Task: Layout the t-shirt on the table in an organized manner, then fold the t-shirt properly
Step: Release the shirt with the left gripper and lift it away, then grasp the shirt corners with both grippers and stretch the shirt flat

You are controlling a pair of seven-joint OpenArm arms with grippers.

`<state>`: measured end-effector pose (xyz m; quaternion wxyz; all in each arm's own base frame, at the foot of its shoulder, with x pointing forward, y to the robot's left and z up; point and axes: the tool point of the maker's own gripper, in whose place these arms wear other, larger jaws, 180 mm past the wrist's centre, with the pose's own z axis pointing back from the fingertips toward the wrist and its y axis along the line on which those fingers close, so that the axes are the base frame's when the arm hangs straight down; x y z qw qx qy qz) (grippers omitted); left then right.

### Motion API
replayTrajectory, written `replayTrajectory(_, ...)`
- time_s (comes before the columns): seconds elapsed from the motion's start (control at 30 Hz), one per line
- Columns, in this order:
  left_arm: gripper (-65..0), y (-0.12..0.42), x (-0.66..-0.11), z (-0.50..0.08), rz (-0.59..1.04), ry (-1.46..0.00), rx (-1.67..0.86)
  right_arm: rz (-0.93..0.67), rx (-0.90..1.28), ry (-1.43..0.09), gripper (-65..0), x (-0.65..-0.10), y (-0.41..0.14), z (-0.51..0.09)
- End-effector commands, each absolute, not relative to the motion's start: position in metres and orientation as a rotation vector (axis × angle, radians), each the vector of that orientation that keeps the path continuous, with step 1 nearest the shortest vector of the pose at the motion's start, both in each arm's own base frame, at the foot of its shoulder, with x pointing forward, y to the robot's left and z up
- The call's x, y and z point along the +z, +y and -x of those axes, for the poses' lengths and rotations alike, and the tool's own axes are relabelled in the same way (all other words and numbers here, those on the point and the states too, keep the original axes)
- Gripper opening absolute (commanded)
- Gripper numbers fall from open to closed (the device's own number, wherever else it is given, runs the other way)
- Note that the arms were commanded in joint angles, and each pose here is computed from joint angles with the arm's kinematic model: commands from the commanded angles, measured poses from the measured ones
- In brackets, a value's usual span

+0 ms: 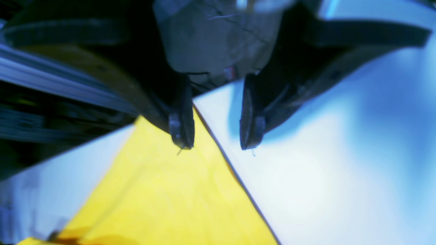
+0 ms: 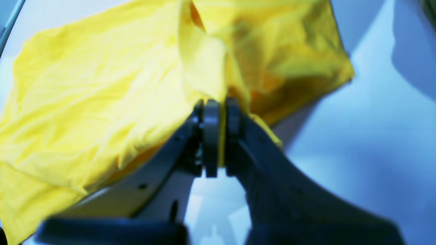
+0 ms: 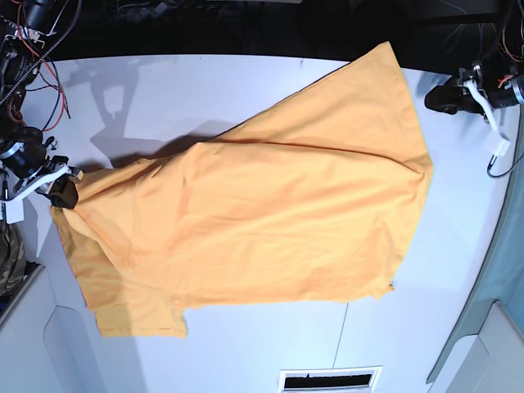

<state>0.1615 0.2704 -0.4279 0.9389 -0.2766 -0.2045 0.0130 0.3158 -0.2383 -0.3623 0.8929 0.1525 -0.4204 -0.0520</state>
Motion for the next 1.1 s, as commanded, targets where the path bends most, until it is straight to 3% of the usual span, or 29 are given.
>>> replayTrajectory(0.0,-39.0,0.272,-0.421,-0.160,0.579,-0.434,0.023,-0.334,-0.085,-0.933,-65.0,-0.347,-0.238,-0.322)
replayTrajectory(0.13,-38.8,0.256,-0.432,-0.144,0.616,-0.410,0.061,-0.339,-0.090,-0.922,-65.0,-0.351,-0.237,-0.318)
replayTrajectory(0.27,-32.5,0.239,-0.444,-0.137,0.630,-0.395,0.075,-0.338,-0.089,-0.917,-65.0,-0.351,-0.237,-0.317)
replayTrajectory(0.43,-32.5,0.232,-0.451,-0.133,0.629,-0.386,0.079,-0.338,-0.093,-0.919,-43.0,-0.351,-0.237,-0.318)
replayTrajectory(0.67,-32.6,0.225,-0.459,-0.126,0.613,-0.348,0.036,-0.316,-0.109,-0.946,-42.3,-0.347,-0.246,-0.319)
replayTrajectory(0.87,-32.6,0.214,-0.467,-0.124,0.602,-0.338,-0.010,-0.183,-0.129,-0.933,-41.6,-0.356,-0.268,-0.319)
replayTrajectory(1.0,-34.1,0.214,-0.467,-0.125,0.601,-0.348,-0.009,-0.138,-0.170,-0.930,-31.1,-0.362,-0.283,-0.321)
replayTrajectory(1.07,-34.1,0.214,-0.467,-0.126,0.601,-0.348,-0.009,-0.141,-0.191,-0.926,-30.5,-0.364,-0.286,-0.325)
